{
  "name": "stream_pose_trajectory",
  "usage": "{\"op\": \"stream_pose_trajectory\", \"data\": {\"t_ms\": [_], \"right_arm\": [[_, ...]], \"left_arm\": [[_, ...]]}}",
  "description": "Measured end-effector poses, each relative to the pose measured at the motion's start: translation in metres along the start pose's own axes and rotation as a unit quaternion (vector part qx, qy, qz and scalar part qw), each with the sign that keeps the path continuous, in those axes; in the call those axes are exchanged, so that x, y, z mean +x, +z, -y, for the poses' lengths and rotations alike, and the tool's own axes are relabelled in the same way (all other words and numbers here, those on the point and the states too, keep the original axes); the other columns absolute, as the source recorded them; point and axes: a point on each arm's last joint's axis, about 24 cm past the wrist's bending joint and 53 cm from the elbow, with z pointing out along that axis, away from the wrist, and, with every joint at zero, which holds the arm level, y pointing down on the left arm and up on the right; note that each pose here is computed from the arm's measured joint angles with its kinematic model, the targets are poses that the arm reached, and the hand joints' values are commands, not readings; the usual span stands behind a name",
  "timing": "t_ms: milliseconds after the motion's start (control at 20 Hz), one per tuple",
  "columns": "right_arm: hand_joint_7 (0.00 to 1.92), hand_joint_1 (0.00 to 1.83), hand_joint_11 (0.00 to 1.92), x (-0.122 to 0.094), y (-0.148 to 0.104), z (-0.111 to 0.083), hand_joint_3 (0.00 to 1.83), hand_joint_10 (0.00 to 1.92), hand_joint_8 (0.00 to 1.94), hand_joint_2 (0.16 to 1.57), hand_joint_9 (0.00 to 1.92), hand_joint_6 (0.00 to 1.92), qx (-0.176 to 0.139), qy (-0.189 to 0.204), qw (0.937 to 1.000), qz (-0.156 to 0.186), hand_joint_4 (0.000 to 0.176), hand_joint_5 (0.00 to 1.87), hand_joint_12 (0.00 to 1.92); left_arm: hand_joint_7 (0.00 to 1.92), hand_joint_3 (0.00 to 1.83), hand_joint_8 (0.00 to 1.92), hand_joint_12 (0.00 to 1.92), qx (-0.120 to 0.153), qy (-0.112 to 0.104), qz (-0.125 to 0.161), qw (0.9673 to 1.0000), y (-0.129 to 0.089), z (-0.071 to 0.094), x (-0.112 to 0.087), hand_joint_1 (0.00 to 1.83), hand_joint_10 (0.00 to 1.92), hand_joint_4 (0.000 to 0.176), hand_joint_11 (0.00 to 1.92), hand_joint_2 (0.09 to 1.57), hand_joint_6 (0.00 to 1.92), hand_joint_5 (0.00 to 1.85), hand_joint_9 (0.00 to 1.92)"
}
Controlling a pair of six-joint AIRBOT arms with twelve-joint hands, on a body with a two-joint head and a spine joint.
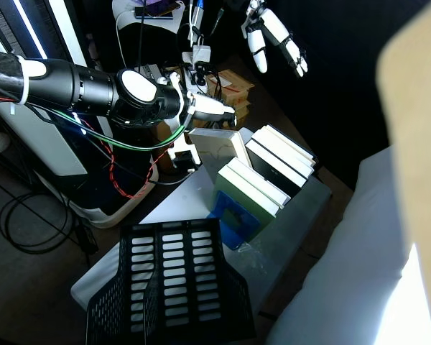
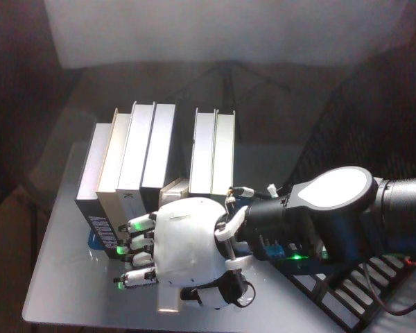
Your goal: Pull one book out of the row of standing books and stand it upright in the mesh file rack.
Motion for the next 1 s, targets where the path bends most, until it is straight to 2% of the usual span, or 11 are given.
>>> {"op": "stream_pose_trajectory", "data": {"t_ms": [50, 350, 400, 450, 600, 650, 750, 1000], "right_arm": [[0.25, 0.18, 0.0, 0.0, 0.001, 0.0, 0.02, 0.01, 0.08, 1.55, 0.13, 0.49, 0.001, 0.0, 1.0, 0.0, 0.0, 0.0, 0.72], [0.25, 0.18, 0.0, 0.005, 0.002, 0.002, 0.02, 0.01, 0.07, 1.56, 0.13, 0.5, 0.005, -0.008, 0.9999, -0.005, 0.0, 0.0, 0.72], [0.25, 0.18, 0.0, 0.006, 0.001, 0.004, 0.02, 0.01, 0.07, 1.56, 0.13, 0.5, 0.007, -0.011, 0.9999, -0.006, 0.0, 0.0, 0.72], [0.25, 0.18, 0.0, 0.009, 0.001, 0.007, 0.02, 0.01, 0.07, 1.56, 0.13, 0.5, 0.011, -0.014, 0.9998, -0.01, 0.0, 0.0, 0.72], [0.25, 0.18, 0.0, 0.019, 0.004, 0.013, 0.02, 0.01, 0.07, 1.56, 0.13, 0.5, 0.023, -0.019, 0.9993, -0.02, 0.0, 0.0, 0.72], [0.26, 0.18, 0.0, 0.021, 0.004, 0.013, 0.02, 0.01, 0.07, 1.56, 0.13, 0.5, 0.024, -0.022, 0.9993, -0.021, 0.0, 0.0, 0.72], [0.26, 0.18, 0.0, 0.022, 0.008, 0.016, 0.02, 0.01, 0.07, 1.56, 0.13, 0.5, 0.028, -0.027, 0.999, -0.023, 0.0, 0.0, 0.72], [0.26, 0.18, 0.0, 0.025, 0.012, 0.019, 0.01, 0.01, 0.07, 1.56, 0.13, 0.5, 0.032, -0.027, 0.9988, -0.026, 0.0, 0.0, 0.72]], "left_arm": [[0.01, 0.0, 0.0, 0.0, -0.001, 0.0, 0.0, 1.0, 0.0, 0.0, 0.0, 0.61, 0.0, 0.0, 0.0, 1.3, 0.01, 0.15, 0.0], [0.0, 0.0, 0.0, 0.0, -0.003, -0.003, 0.01, 0.9999, -0.004, -0.004, -0.005, 0.64, 0.0, 0.001, 0.0, 1.28, 0.0, 0.14, 0.0], [0.0, 0.0, 0.0, 0.0, -0.004, -0.003, 0.01, 0.9999, -0.004, -0.004, -0.004, 0.64, 0.0, 0.017, 0.0, 1.28, 0.0, 0.13, 0.0], [0.0, 0.0, 0.0, 0.0, -0.004, -0.003, 0.009, 0.9999, -0.004, -0.004, -0.004, 0.67, 0.0, 0.0, 0.0, 1.28, 0.0, 0.15, 0.0], [0.0, 0.0, 0.0, 0.0, -0.004, -0.005, 0.01, 0.9999, -0.004, -0.004, -0.004, 0.62, 0.0, 0.0, 0.0, 1.29, 0.0, 0.14, 0.0], [0.0, 0.0, 0.0, 0.0, -0.004, -0.005, 0.009, 0.9999, -0.005, -0.004, -0.004, 0.6, 0.0, 0.005, 0.0, 1.29, 0.0, 0.14, 0.0], [0.0, 0.0, 0.0, 0.0, -0.004, -0.005, 0.01, 0.9999, -0.005, -0.005, -0.004, 0.6, 0.0, 0.0, 0.0, 1.3, 0.0, 0.14, 0.0], [0.0, 0.01, 0.0, 0.0, -0.004, -0.006, 0.009, 0.9999, -0.005, -0.005, -0.003, 0.55, 0.0, 0.0, 0.0, 1.31, 0.01, 0.16, 0.0]]}}
